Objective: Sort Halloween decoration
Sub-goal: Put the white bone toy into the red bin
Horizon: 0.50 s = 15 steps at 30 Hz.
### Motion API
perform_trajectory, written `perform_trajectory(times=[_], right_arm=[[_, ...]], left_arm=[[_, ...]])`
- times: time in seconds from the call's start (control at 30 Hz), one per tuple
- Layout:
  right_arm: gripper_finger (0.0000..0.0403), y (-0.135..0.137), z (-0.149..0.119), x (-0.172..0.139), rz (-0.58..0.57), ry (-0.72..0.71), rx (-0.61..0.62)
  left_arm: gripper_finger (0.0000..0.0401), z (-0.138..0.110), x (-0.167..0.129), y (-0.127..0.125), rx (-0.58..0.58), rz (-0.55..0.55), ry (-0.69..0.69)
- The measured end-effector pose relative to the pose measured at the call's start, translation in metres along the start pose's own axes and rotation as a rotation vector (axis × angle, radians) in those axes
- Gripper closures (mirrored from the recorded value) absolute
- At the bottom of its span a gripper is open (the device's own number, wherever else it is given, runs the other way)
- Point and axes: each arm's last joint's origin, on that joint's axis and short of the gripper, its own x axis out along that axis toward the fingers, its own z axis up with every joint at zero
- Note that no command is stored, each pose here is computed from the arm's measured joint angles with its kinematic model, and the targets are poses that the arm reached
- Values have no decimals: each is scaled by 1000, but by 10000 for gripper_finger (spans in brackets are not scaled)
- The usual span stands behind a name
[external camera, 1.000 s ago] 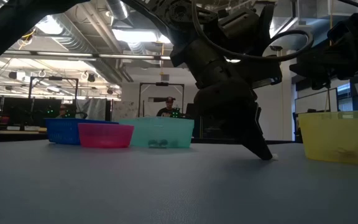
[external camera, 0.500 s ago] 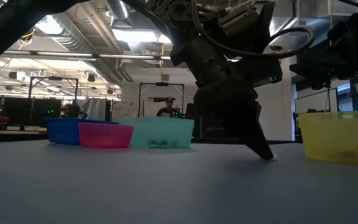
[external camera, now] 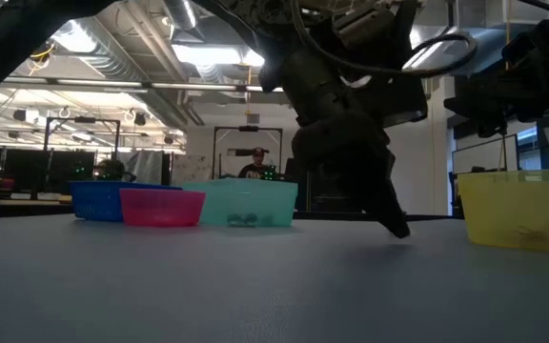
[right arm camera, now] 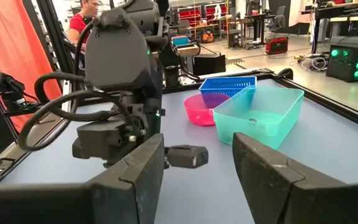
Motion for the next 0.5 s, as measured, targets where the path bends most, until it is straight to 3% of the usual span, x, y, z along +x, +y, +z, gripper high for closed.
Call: perform_trajectory(times=[0.27,0.5], right_arm=[[214,0,0,0,0,0,0],[214,0,0,0,0,3,0]], left_arm=[[401,10,-20,0,4,1,-39],[401,12,-45,-1,-35,-26,5]])
